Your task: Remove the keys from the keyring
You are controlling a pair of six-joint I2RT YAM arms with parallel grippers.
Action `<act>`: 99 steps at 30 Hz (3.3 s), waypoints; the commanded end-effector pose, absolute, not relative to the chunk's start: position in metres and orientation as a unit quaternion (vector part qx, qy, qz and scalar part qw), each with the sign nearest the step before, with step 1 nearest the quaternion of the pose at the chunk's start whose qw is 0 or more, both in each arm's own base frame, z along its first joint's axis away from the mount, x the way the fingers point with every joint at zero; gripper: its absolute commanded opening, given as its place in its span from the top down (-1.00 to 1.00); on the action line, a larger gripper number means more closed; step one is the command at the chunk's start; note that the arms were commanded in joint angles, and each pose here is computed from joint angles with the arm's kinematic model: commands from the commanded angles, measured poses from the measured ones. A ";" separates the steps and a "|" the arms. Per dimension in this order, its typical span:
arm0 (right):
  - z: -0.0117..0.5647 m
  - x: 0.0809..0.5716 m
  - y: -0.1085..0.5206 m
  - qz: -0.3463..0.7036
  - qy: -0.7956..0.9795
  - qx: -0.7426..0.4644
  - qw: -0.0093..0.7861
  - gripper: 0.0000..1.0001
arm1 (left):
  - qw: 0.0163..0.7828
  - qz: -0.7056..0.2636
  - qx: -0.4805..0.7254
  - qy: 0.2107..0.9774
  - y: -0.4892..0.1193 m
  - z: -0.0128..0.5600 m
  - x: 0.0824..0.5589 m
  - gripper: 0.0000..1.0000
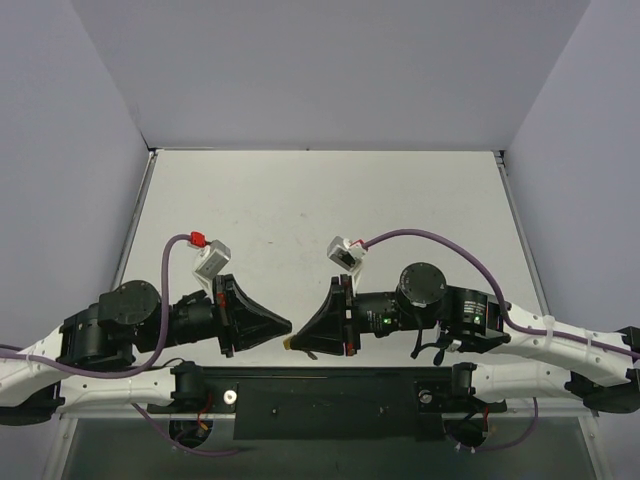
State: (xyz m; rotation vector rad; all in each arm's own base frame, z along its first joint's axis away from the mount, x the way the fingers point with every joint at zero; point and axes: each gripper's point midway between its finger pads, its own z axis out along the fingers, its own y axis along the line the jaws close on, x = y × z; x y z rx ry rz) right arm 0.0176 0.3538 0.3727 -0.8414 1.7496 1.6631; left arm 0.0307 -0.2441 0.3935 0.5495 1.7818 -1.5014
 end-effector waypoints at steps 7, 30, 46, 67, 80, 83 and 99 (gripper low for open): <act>0.397 0.012 0.357 0.636 0.626 -0.332 0.303 1.00 | 0.342 -0.588 0.256 0.687 -0.242 0.399 0.015 1.00; 0.409 0.016 0.347 0.637 0.617 -0.315 0.338 1.00 | 0.419 -0.649 0.147 0.618 -0.218 0.454 0.039 -0.15; 0.451 0.025 0.335 0.680 0.565 -0.255 0.393 1.00 | 0.437 -0.706 0.098 0.549 -0.246 0.476 0.048 -0.09; 0.452 0.025 0.331 0.682 0.561 -0.250 0.397 1.00 | 0.420 -0.710 0.108 0.555 -0.261 0.469 0.044 0.22; 0.451 0.025 0.332 0.680 0.562 -0.251 0.398 1.00 | 0.416 -0.708 0.113 0.559 -0.265 0.467 0.043 0.50; 0.453 0.025 0.332 0.680 0.561 -0.251 0.400 1.00 | 0.415 -0.708 0.114 0.560 -0.266 0.466 0.043 0.60; 0.442 0.022 0.333 0.666 0.580 -0.270 0.385 1.00 | 0.380 -0.682 0.190 0.596 -0.275 0.456 0.023 1.00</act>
